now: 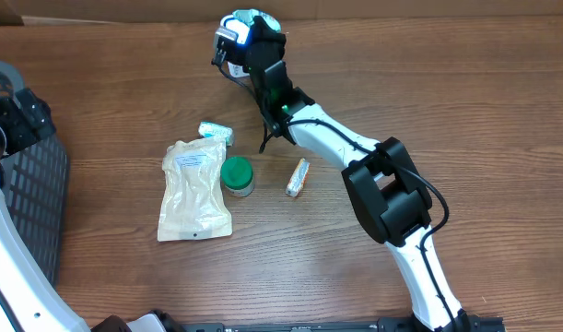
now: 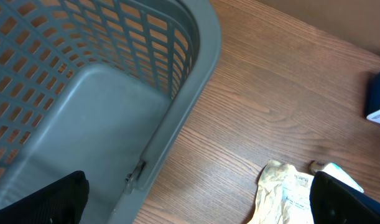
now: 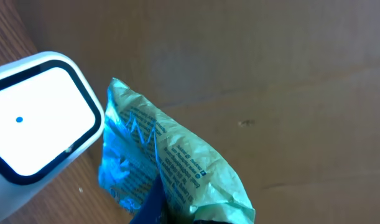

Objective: Scan the item barcode
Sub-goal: 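Hold the green wipes pack under the white scanner, then carry the wipes pack right and release it on the table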

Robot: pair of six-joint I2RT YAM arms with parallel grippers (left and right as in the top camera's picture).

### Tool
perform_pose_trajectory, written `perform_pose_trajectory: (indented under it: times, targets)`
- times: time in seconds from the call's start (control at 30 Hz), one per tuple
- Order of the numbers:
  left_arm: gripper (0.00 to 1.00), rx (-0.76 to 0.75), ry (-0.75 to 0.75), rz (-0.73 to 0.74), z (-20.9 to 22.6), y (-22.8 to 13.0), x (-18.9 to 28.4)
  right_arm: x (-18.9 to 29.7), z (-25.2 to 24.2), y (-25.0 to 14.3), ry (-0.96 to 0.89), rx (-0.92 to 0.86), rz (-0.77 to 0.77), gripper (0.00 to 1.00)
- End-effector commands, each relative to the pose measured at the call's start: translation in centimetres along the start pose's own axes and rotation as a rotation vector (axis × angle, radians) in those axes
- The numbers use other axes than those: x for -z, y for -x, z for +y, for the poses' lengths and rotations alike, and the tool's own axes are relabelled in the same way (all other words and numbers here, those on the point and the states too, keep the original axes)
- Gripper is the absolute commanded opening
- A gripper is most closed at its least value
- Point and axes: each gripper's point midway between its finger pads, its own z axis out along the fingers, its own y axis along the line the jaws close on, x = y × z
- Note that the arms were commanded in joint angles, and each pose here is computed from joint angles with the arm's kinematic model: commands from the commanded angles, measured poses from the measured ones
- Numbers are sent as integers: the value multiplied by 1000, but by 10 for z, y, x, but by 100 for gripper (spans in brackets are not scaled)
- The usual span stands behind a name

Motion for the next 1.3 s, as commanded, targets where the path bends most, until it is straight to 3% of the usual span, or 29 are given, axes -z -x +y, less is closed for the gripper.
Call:
perform_pose_trajectory:
  times: [0.0, 0.1, 0.27, 0.4, 0.6, 0.7, 0.93, 1.27]
  targets:
    - [100, -14, 7, -34, 1, 8, 9, 28, -119, 8, -150, -207, -21, 4]
    - [100, -14, 7, -34, 1, 8, 9, 47, -152, -1, -115, -281, 11, 4]
    - [99, -14, 7, -34, 1, 8, 9, 92, -184, -21, 49, -572, 49, 4]
    - [100, -14, 7, -34, 1, 8, 9, 132, -202, -48, 213, -907, 90, 4]
    - [100, -14, 7, -33, 1, 8, 9, 197, -195, -82, 666, -1289, 136, 4]
    - [100, -14, 7, -33, 1, 8, 9, 216, -181, -127, 780, -1415, 285, 4]
    - [99, -14, 7, -33, 1, 8, 9, 233, -123, -236, 793, -1589, 697, 4]
    - [100, -14, 7, -33, 1, 8, 9, 236, -7, -322, 804, -1712, 969, 4]
